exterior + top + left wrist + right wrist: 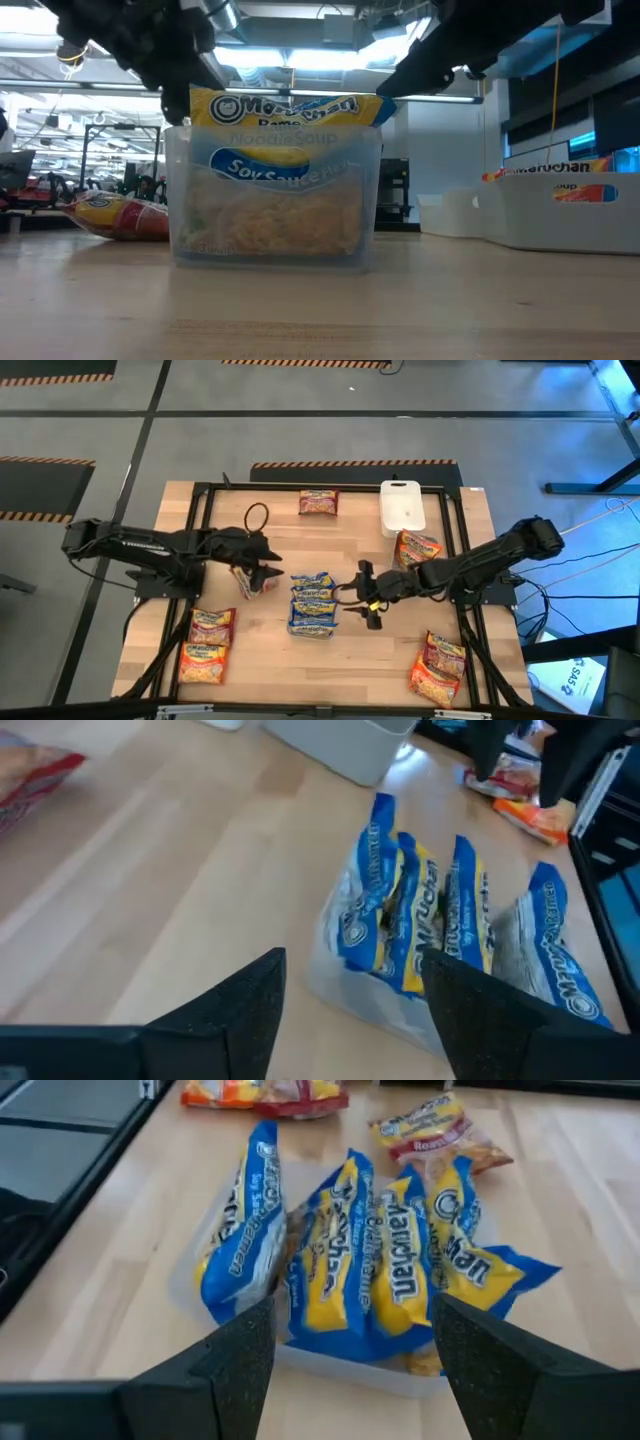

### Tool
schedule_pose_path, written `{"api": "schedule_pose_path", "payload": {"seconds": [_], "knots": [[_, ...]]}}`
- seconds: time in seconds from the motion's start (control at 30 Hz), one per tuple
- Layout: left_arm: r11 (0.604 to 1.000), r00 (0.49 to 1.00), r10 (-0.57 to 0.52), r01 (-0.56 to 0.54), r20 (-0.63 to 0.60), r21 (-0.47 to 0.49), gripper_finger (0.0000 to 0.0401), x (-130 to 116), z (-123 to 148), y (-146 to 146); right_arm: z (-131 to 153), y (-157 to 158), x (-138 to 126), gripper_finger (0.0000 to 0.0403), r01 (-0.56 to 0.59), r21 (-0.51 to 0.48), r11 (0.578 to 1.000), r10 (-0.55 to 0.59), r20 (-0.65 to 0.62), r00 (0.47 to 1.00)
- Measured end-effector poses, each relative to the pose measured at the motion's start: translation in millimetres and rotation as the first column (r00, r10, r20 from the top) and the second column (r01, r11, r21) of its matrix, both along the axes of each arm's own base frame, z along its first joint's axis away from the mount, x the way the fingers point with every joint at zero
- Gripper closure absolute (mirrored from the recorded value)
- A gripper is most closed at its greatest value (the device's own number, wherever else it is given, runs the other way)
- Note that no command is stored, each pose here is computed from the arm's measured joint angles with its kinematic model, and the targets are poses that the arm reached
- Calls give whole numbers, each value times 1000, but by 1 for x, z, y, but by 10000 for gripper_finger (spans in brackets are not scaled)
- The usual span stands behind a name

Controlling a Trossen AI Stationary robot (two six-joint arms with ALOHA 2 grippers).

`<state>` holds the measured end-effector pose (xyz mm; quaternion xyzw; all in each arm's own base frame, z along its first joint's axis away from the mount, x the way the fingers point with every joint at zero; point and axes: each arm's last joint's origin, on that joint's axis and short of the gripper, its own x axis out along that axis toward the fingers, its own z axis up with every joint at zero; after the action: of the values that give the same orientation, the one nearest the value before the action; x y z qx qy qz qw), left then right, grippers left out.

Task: Sort Maruchan noodles
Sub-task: Put the left orange noodle pack into the gray bin

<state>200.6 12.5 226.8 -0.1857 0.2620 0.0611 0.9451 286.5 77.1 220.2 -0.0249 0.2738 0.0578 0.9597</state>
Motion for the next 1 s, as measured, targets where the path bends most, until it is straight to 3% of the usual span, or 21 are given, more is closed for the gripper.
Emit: {"api": "schedule_pose_path", "payload": {"seconds": [0.17,0.3,0.47,0.6,0.77,0.9,1.0], "knots": [[995,996,-82,79,-40,-57,138,7,-5,3,-1,1,0,155,-22,25,999,22,-11,1000],[977,981,-196,195,-3,-84,135,13,9,-11,-1,1,0,155,-30,30,999,30,-15,999],[968,959,-234,213,-162,-134,140,6,26,-42,-4,1,1,155,-31,21,999,32,-22,999],[956,923,-229,152,-309,-252,141,-9,23,-70,-7,0,2,155,-12,-50,999,11,-25,1000],[913,859,-246,49,-449,-406,141,-32,17,-106,-9,-1,6,155,11,-155,988,-10,8,1000],[829,821,-260,-82,-509,-554,141,-45,18,-131,-9,-1,9,155,17,-213,977,-9,39,999],[788,776,-238,-196,-583,-583,141,-59,14,-145,-10,-1,11,155,14,-225,974,-4,45,999]]}}
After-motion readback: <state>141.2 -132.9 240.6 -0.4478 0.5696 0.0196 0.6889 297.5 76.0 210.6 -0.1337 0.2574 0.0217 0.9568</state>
